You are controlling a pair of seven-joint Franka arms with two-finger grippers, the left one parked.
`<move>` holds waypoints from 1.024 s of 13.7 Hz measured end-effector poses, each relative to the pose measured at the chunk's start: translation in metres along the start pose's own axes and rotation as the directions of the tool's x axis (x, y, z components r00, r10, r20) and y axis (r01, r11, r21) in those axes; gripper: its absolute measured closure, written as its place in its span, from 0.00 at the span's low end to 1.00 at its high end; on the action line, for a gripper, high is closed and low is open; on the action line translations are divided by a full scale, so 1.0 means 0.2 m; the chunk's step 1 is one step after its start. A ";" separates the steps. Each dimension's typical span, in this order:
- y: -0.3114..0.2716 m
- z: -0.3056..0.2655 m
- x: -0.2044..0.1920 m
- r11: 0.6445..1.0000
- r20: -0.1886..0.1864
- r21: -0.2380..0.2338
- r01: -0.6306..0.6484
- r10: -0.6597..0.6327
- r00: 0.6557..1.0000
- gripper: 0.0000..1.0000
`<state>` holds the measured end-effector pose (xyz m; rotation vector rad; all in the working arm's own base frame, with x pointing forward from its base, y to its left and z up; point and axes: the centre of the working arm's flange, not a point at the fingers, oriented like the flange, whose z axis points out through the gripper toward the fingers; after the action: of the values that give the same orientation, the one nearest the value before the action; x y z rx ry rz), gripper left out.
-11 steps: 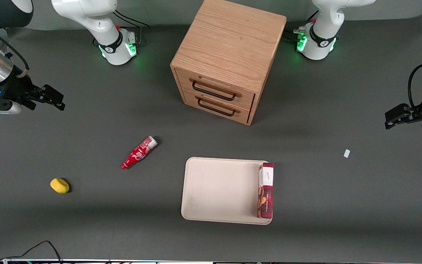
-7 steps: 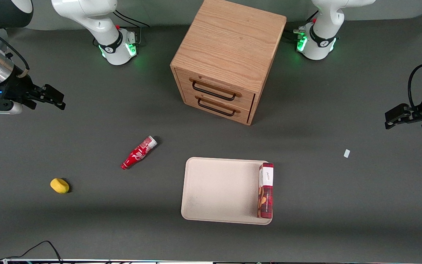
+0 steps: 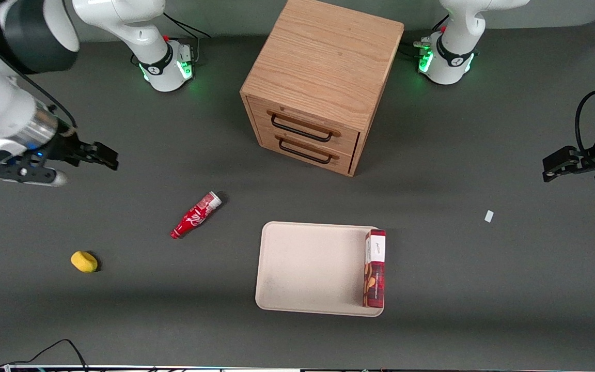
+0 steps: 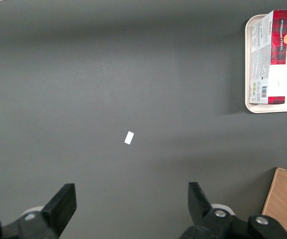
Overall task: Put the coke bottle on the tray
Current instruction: 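Move the open right gripper down over the red Coca-Cola bottle, then close the right gripper around the bottle's body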
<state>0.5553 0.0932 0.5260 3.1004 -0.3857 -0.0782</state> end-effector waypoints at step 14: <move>-0.39 1.45 0.09 0.857 0.044 -0.010 -0.515 0.515 0.856 0.00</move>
<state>0.5761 0.1608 0.2347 2.8775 -1.1994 -0.1378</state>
